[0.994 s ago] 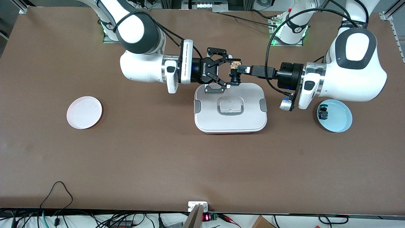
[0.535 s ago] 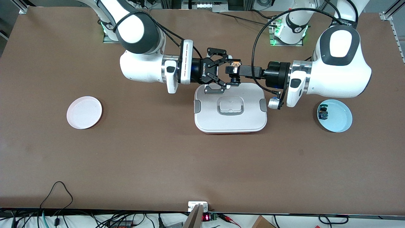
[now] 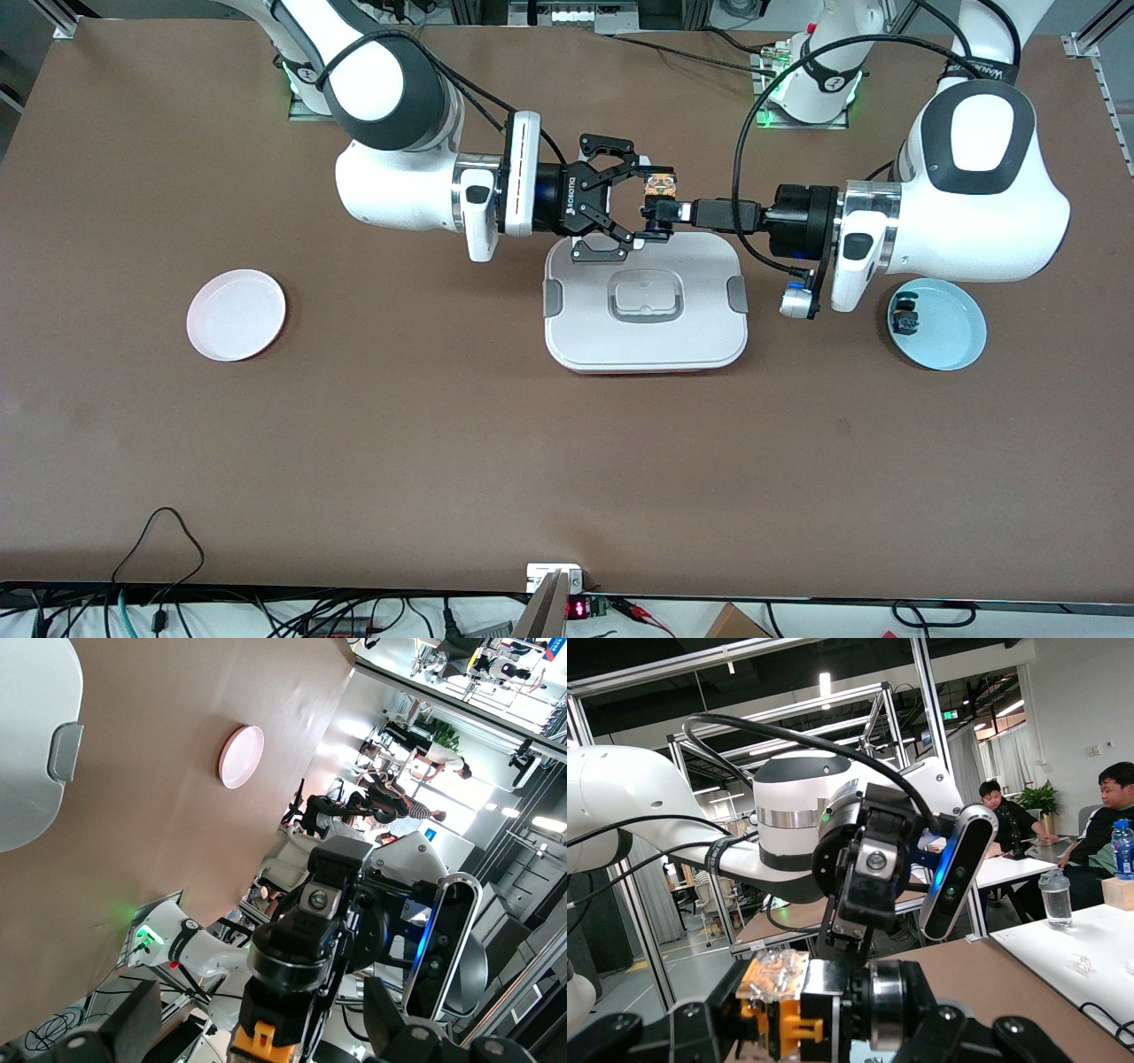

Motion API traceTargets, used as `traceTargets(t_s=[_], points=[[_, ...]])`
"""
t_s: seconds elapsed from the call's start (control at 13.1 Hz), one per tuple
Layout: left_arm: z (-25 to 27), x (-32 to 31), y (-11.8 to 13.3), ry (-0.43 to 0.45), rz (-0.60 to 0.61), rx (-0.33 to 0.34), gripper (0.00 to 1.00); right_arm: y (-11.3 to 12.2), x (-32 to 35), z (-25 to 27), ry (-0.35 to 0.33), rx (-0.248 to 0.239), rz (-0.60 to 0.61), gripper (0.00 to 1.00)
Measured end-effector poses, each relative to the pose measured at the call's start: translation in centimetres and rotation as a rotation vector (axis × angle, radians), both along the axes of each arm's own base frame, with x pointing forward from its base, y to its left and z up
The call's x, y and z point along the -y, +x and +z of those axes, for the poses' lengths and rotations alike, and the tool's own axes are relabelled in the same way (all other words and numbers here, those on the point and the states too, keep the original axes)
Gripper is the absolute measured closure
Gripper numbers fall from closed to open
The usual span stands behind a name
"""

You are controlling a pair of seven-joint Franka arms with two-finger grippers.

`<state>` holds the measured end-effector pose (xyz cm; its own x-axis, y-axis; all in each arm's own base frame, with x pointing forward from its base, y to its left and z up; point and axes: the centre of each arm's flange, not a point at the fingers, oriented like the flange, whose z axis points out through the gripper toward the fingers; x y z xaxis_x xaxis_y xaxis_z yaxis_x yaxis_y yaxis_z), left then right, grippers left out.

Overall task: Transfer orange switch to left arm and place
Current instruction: 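Grasp the switch with the left gripper while the right gripper opens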

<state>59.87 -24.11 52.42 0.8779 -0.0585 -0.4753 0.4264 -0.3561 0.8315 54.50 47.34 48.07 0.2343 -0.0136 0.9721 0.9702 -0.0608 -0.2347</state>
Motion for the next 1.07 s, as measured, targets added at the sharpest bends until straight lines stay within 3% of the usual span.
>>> traceTargets(t_s=[0.08,0.61,0.84,1.07], points=[[-0.01,0.01,-0.01,0.0,0.0,0.0,0.05,0.01,0.01,-0.01,-0.001,0.0,-0.001,0.27],[0.01,0.57,-0.27,-0.001,-0.012,-0.001,0.11,0.01,0.05,0.16,0.002,-0.001,-0.005,0.27],[0.02,0.63,-0.3,-0.001,-0.013,-0.001,0.18,0.0,0.06,0.25,0.003,0.0,-0.006,0.27],[0.41,0.5,-0.16,-0.007,-0.008,0.005,0.52,-0.15,-0.05,0.18,0.002,0.0,-0.004,0.27]])
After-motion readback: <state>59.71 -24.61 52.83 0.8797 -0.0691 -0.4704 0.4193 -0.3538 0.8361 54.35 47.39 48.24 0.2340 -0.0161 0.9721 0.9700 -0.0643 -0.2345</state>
